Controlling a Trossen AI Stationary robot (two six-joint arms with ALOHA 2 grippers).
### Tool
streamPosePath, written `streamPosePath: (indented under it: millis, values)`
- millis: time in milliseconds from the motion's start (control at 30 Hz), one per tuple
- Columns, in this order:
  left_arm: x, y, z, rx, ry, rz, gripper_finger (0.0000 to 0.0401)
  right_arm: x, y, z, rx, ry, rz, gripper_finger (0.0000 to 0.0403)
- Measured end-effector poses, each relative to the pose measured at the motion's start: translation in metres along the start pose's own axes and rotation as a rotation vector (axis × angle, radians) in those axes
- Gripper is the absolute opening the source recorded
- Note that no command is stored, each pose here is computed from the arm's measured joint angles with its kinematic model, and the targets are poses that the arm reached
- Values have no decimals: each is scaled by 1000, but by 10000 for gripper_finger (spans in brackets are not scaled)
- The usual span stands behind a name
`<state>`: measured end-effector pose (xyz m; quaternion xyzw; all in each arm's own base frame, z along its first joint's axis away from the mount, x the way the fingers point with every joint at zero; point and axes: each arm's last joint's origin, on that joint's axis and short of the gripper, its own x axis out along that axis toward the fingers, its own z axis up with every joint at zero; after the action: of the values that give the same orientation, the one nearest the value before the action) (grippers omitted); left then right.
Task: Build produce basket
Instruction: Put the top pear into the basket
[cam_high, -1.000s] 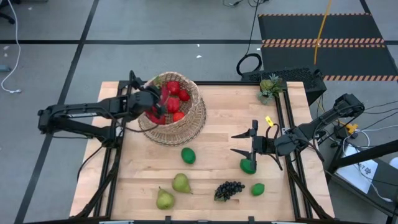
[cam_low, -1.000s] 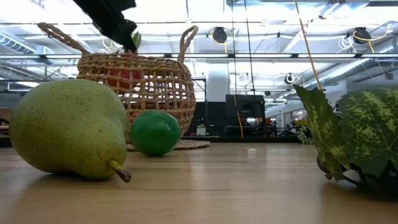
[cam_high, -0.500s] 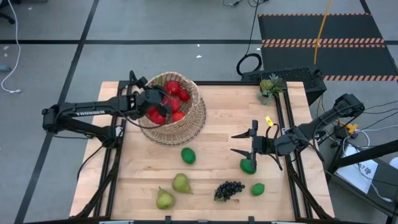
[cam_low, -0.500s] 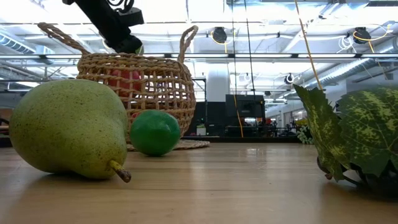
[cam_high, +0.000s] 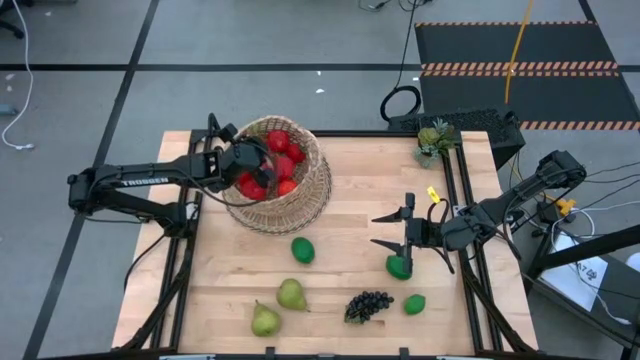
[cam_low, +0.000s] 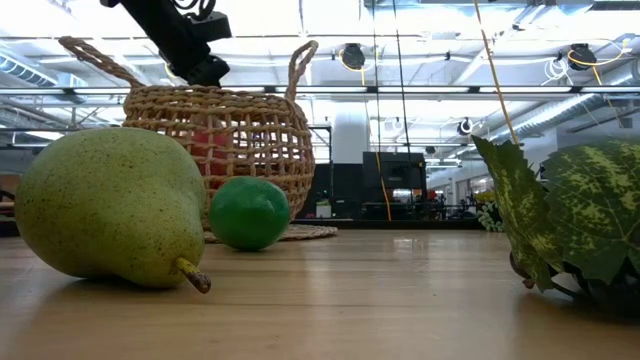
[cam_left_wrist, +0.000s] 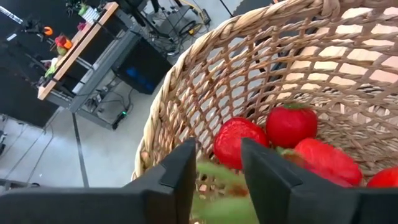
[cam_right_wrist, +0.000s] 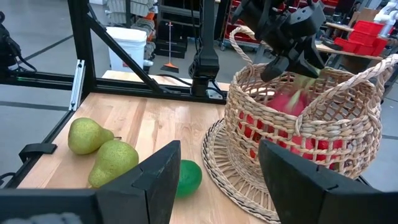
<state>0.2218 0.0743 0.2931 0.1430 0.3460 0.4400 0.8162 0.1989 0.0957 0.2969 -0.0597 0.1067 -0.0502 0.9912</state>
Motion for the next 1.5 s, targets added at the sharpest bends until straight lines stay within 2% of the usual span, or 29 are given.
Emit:
streamPosePath:
  millis: [167, 633, 1000, 1500]
  values:
    - [-1, 0, 2, -23, -15, 0, 149, 0, 0, 0, 0, 0, 0, 210]
    - [-25, -3, 15, -67, -171, -51, 150, 0, 0, 0, 0, 0, 1, 210]
    - [-50, -4, 22, -123, -294, -116, 150, 0, 0, 0, 52, -1, 0, 210]
    - [-89, -23, 24, -94, -438, -353, 150, 0, 0, 7, 142, -65, 2, 210]
